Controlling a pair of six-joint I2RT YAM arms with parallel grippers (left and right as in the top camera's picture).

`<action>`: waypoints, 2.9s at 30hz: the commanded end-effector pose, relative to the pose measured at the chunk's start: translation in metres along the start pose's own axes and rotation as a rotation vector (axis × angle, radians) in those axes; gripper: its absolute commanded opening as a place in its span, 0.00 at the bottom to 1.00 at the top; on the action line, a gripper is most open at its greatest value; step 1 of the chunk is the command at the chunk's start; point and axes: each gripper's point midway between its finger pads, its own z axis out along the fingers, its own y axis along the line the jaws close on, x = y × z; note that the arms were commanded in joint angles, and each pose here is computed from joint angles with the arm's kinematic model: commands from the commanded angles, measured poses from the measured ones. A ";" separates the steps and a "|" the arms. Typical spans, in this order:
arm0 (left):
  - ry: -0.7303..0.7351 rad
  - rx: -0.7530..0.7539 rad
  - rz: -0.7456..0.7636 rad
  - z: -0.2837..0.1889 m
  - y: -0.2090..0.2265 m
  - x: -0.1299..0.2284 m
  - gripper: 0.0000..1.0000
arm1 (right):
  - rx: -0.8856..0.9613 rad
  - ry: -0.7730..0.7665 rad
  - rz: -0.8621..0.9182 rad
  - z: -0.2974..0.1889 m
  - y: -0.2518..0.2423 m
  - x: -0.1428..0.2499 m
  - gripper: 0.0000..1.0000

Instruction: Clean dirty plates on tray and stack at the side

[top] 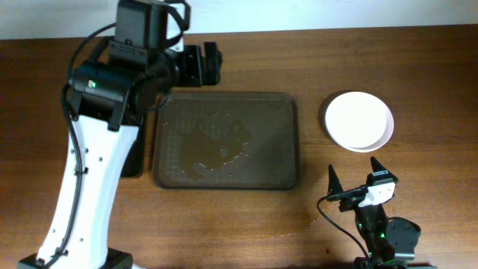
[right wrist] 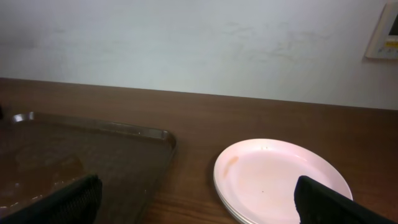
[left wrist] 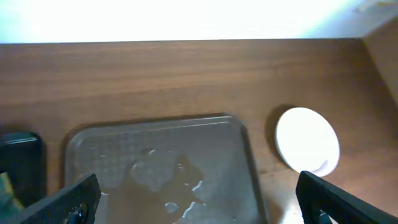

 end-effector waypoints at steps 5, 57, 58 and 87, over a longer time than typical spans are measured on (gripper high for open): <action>-0.005 0.062 0.048 -0.013 -0.033 0.009 0.99 | -0.023 0.000 0.008 0.000 0.004 0.002 0.98; -0.652 -0.436 0.575 -0.016 0.176 0.247 0.99 | -0.023 0.000 0.008 0.000 0.004 0.002 0.98; -0.652 -0.435 0.575 -0.016 0.176 0.247 0.99 | -0.023 0.000 0.008 0.000 0.004 0.002 0.98; -0.651 -0.435 0.575 -0.016 0.176 0.247 0.99 | -0.023 0.000 0.008 0.000 0.004 0.002 0.98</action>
